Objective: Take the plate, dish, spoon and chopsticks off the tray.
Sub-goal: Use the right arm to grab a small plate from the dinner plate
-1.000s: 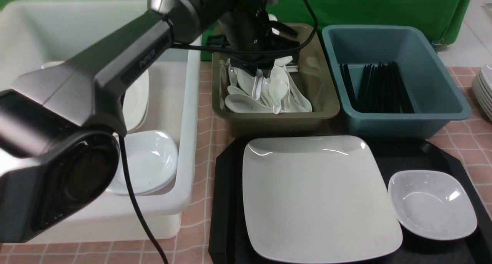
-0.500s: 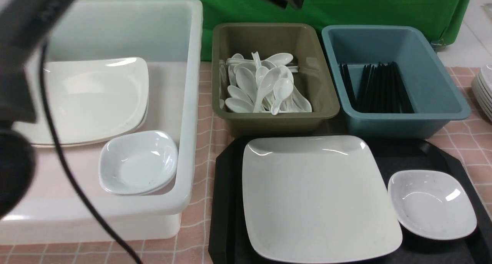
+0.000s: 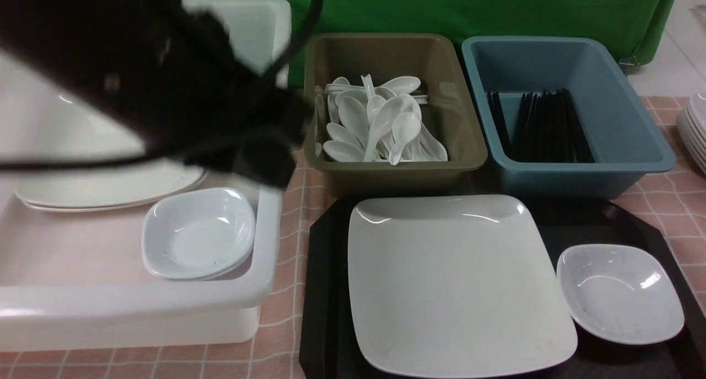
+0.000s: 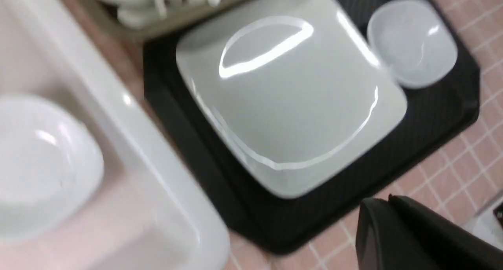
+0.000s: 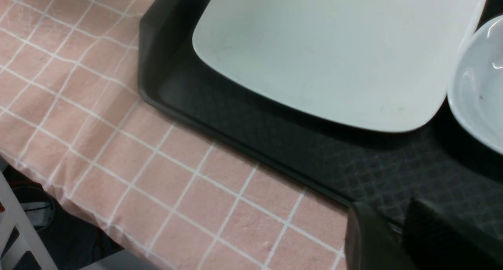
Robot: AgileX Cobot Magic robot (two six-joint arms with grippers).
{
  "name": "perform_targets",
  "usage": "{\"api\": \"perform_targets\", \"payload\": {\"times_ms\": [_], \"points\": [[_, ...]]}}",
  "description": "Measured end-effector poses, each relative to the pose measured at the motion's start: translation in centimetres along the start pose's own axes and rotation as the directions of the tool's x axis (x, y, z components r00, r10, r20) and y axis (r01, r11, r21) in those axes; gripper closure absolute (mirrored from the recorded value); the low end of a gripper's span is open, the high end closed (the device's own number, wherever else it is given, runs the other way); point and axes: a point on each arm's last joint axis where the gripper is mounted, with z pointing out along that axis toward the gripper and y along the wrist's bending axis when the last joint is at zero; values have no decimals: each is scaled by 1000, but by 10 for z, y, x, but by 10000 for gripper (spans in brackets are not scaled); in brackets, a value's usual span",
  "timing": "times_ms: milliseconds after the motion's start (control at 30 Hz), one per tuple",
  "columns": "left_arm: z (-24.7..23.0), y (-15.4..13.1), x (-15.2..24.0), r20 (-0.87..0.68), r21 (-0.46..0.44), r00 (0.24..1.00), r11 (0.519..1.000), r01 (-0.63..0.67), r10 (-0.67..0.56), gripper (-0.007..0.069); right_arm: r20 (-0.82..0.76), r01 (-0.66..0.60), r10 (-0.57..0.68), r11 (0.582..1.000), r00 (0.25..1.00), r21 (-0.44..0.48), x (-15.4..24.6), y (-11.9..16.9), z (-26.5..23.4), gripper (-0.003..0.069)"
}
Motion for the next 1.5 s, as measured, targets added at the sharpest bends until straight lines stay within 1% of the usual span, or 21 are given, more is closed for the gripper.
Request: {"api": "perform_targets", "payload": {"times_ms": [33,133,267,333,433,467,533,633,700,800,933,967,1000,1100,1133,1167,1233,1267,1400,1433,1500], "points": [[18,5,17,-63,23,997,999,45,-44,624,0,-1,1,1000,1000,0,0,0,0,459],[49,7,36,-142,68,985,992,104,-94,609,3,-1,1,1000,1000,0,0,0,0,459],[73,-4,51,-202,95,975,989,112,-91,570,18,-1,1,1000,1000,4,-2,0,0,459],[88,-22,60,-258,102,965,991,85,-56,523,35,-3,3,1000,999,7,-3,-1,0,459],[110,-39,71,-325,58,946,998,38,-17,440,42,-18,18,1000,999,7,-4,-1,0,459],[110,-40,72,-328,58,945,998,39,-17,434,43,-18,18,1000,999,8,-4,-1,0,459],[130,-49,80,-367,-11,930,1000,19,-22,358,44,-23,23,1000,999,8,-4,-1,0,459],[152,-50,83,-378,-87,924,996,28,-59,288,44,-23,23,1000,999,8,-4,-1,0,459],[164,-50,81,-362,-102,929,994,44,-78,253,44,-23,23,1000,999,8,-4,-1,0,459],[170,-52,76,-326,-92,941,994,60,-87,235,29,-21,20,1000,999,9,-3,-1,0,461],[164,-58,65,-284,-70,956,996,54,-72,250,-19,2,-1,999,1000,38,2,-3,0,531],[159,-61,59,-264,-65,963,997,32,-48,277,-56,11,-8,998,998,55,4,-5,1,593],[154,-62,54,-251,-65,968,998,9,-25,305,-98,3,5,997,995,75,6,-8,2,620],[137,-65,41,-217,-92,976,994,-58,36,439,-218,-41,69,991,973,130,8,-15,11,629],[136,-65,40,-214,-91,976,994,-57,37,459,-225,-45,74,990,971,131,8,-15,12,629],[128,-64,36,-208,-116,976,990,-82,57,529,-278,-61,100,988,955,145,7,-18,20,629],[120,-58,31,-217,-141,974,985,-97,65,596,-331,-73,122,985,936,156,3,-22,31,629],[118,-53,29,-224,-151,972,983,-100,65,606,-345,-74,125,985,930,158,2,-23,35,629],[110,-27,19,-245,-177,968,979,-104,59,618,-419,-54,116,986,900,158,-5,-27,60,592],[105,-10,12,-245,-176,968,980,-90,45,618,-447,-15,84,988,890,155,-10,-28,72,532],[100,7,6,-235,-157,972,985,-66,27,618,-486,63,22,985,874,158,-17,-30,87,428]]}}
